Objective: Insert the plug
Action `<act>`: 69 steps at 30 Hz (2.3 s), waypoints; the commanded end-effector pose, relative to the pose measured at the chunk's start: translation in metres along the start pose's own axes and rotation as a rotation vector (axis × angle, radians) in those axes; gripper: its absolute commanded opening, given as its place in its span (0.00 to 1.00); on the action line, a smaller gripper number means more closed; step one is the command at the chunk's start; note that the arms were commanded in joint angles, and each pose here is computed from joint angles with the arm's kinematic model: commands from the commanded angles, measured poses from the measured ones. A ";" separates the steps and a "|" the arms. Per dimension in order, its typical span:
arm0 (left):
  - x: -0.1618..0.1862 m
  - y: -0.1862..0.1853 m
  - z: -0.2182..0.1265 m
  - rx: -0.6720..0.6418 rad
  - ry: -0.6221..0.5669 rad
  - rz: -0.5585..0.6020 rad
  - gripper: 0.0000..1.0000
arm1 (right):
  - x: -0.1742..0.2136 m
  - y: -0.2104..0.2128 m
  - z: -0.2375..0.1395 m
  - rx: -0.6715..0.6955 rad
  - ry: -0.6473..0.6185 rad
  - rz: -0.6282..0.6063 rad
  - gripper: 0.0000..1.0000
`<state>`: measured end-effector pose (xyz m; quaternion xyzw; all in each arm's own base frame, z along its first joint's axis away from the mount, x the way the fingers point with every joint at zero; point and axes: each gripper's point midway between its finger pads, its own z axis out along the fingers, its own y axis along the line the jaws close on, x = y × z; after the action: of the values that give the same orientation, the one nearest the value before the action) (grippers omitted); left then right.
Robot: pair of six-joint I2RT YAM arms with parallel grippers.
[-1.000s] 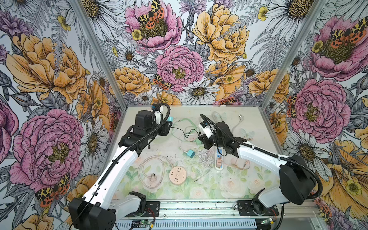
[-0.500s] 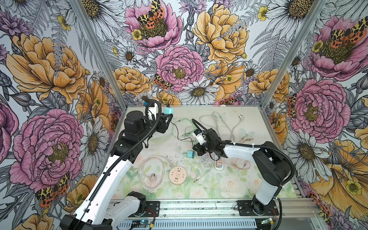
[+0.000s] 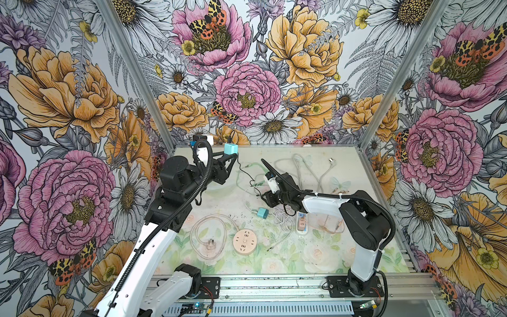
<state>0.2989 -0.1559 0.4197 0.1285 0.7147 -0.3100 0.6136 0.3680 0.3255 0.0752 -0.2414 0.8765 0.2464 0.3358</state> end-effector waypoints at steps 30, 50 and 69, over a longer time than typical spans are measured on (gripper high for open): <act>-0.058 -0.098 0.123 0.346 -0.078 0.042 0.34 | -0.067 -0.064 -0.212 0.120 -0.344 0.195 0.57; 0.058 -0.113 0.260 0.557 0.156 -0.121 0.34 | -0.076 -0.109 -0.259 0.104 -0.426 0.333 0.59; 0.187 -0.088 0.247 0.507 0.374 0.137 0.34 | -0.103 -0.100 -0.246 -0.150 -0.498 0.366 0.67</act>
<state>0.4169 -0.4078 0.2337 0.3404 0.7317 -0.4344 0.4001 0.3776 0.1225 0.2681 -0.0306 0.8026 0.3780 0.4605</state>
